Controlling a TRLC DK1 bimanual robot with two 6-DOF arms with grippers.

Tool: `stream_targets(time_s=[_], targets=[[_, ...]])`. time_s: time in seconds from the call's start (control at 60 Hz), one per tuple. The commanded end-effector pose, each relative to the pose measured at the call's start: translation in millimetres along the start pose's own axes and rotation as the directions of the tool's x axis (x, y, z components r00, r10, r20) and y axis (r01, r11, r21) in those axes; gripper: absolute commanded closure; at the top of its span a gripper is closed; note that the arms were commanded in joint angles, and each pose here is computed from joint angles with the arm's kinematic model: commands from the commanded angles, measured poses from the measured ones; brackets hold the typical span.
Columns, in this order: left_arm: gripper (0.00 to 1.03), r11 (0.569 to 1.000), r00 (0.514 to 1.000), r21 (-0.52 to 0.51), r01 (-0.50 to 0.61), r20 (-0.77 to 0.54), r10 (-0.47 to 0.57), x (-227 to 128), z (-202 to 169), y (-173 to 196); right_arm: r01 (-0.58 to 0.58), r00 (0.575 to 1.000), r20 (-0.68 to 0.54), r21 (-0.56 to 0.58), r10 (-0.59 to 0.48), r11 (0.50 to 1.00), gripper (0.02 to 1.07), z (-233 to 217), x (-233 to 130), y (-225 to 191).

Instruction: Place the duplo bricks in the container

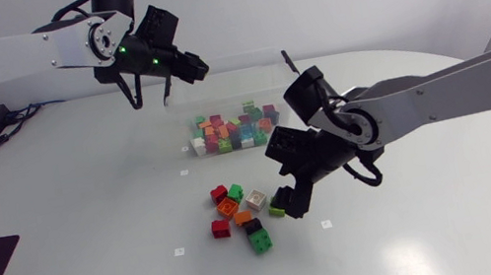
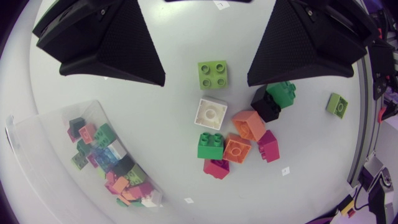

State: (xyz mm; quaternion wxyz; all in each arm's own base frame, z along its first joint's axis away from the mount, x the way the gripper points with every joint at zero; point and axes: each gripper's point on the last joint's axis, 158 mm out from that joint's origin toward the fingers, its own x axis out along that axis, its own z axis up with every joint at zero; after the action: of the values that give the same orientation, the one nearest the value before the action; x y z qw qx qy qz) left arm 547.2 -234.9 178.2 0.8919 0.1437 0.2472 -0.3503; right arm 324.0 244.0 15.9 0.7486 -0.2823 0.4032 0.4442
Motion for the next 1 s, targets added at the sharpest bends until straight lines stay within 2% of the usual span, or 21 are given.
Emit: stream_targets(time_s=[0.0,0.033,0.1,0.333,0.617,0.833,0.983], targets=[[0.21,1.000,0.999,-0.013,-0.021,0.032,0.021,0.0,14.2,9.3,-0.027,0.998,-0.054,-0.028,0.025,0.999,0.11,-11.3,9.6,8.2],[0.12,1.000,0.999,-0.012,-0.027,0.033,0.028,-0.8,15.2,10.6,-0.031,0.998,-0.064,-0.033,0.029,0.999,0.11,-11.9,10.7,9.0],[0.06,0.999,0.998,-0.015,-0.042,0.034,0.043,-3.5,17.4,13.1,-0.035,0.996,-0.089,-0.035,0.031,0.999,0.11,-15.3,16.1,10.0],[0.06,0.998,0.998,-0.022,-0.052,-0.023,0.052,-31.4,8.4,12.7,-0.036,0.988,-0.151,-0.039,0.030,0.999,0.12,-25.6,30.3,12.5],[0.06,0.993,0.972,0.112,-0.043,-0.224,0.067,-80.1,-63.2,-23.2,-0.035,0.981,-0.190,-0.041,0.027,0.999,0.17,-24.2,44.7,6.5],[0.06,0.983,0.902,0.176,0.050,-0.430,0.031,-104.4,-145.8,-75.9,-0.041,0.976,-0.214,-0.050,0.029,0.998,0.39,-24.8,49.6,8.4],[0.06,0.974,0.821,0.161,0.160,-0.569,-0.041,-118.6,-201.3,-118.6,-0.048,0.971,-0.236,-0.049,0.035,0.998,0.61,-31.6,52.9,10.5]])
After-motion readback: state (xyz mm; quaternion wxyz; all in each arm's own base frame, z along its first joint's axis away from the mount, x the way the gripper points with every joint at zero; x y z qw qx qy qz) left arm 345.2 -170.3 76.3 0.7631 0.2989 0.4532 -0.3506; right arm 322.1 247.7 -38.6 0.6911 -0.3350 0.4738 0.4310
